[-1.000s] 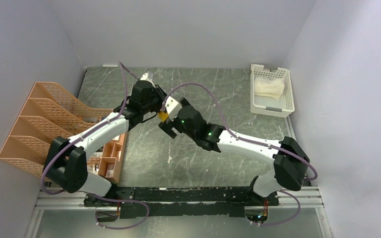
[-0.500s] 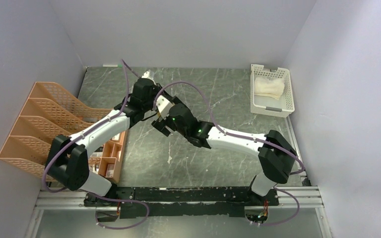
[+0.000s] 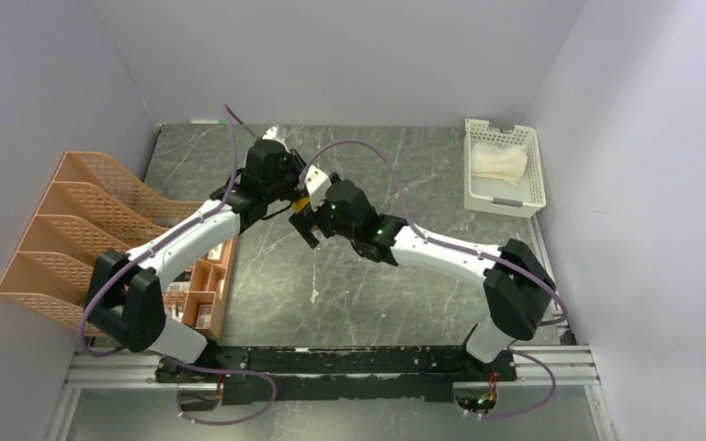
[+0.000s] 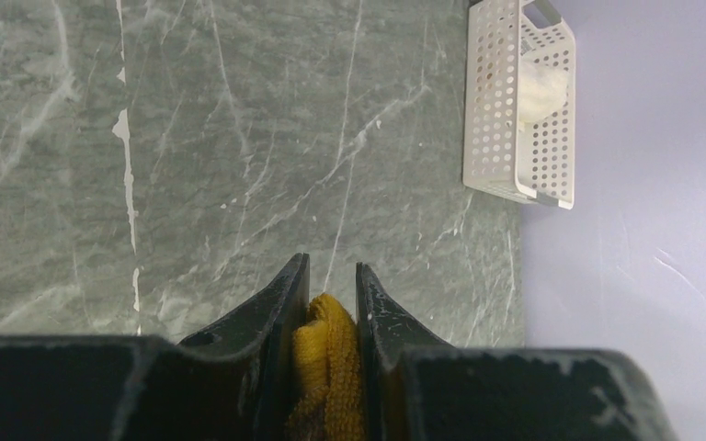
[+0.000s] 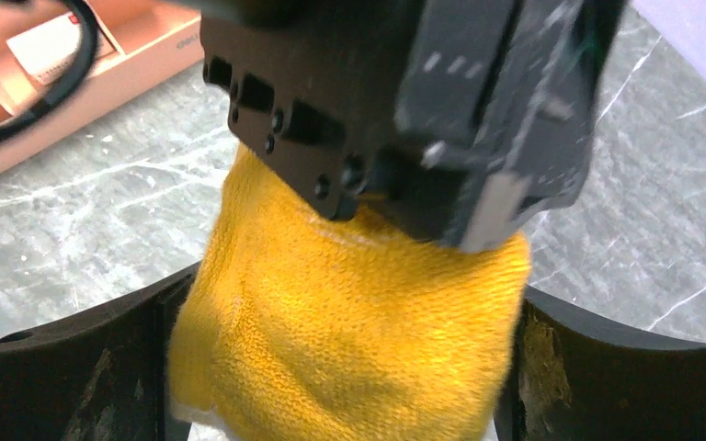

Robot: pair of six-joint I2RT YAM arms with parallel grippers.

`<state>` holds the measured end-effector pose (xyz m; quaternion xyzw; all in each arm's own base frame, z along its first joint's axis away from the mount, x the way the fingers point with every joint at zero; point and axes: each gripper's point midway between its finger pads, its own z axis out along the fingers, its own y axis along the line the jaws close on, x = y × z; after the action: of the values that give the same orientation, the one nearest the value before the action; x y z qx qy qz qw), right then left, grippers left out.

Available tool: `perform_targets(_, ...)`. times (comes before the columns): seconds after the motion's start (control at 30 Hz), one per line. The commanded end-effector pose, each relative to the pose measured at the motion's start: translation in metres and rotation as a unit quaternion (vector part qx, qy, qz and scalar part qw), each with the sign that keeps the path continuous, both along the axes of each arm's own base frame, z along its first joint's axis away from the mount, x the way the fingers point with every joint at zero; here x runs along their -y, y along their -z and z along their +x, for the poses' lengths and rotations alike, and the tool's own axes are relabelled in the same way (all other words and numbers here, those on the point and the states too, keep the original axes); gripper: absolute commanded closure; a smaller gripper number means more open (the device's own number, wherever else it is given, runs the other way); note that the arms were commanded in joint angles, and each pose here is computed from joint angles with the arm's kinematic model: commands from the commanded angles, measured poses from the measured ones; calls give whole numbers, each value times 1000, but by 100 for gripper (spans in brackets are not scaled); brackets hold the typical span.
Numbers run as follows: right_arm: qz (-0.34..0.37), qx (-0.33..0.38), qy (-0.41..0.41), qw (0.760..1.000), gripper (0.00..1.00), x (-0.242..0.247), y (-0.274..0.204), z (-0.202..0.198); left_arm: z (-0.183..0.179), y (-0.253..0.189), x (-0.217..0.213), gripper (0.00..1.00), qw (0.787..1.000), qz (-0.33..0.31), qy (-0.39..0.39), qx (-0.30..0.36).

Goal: Roll the towels
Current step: Place the towel in the bin.

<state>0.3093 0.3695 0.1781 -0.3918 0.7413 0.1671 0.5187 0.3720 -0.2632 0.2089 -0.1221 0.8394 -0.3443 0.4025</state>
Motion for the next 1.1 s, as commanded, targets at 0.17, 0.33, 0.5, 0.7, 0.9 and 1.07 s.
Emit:
perform_targets(0.17,-25,8,71,997,28,13,16,15,9,-38,6,93,1000,-10,6,25)
perform_targets(0.33,-24,28,92,995,52,15,13,23,10,-29,10,93,1000,-12,11,16)
perform_targets(0.5,-27,32,92,995,100,9,12,29,11,-22,14,93,1000,-16,16,9)
perform_targets(0.7,-21,32,80,996,100,11,13,27,17,-36,3,92,999,-30,19,29)
perform_targets(0.9,14,6,97,995,100,56,6,34,39,-87,-72,1,994,-68,-2,88)
perform_targets(1.07,62,-26,146,987,100,120,-4,55,42,-81,-100,0,997,-43,-5,60)
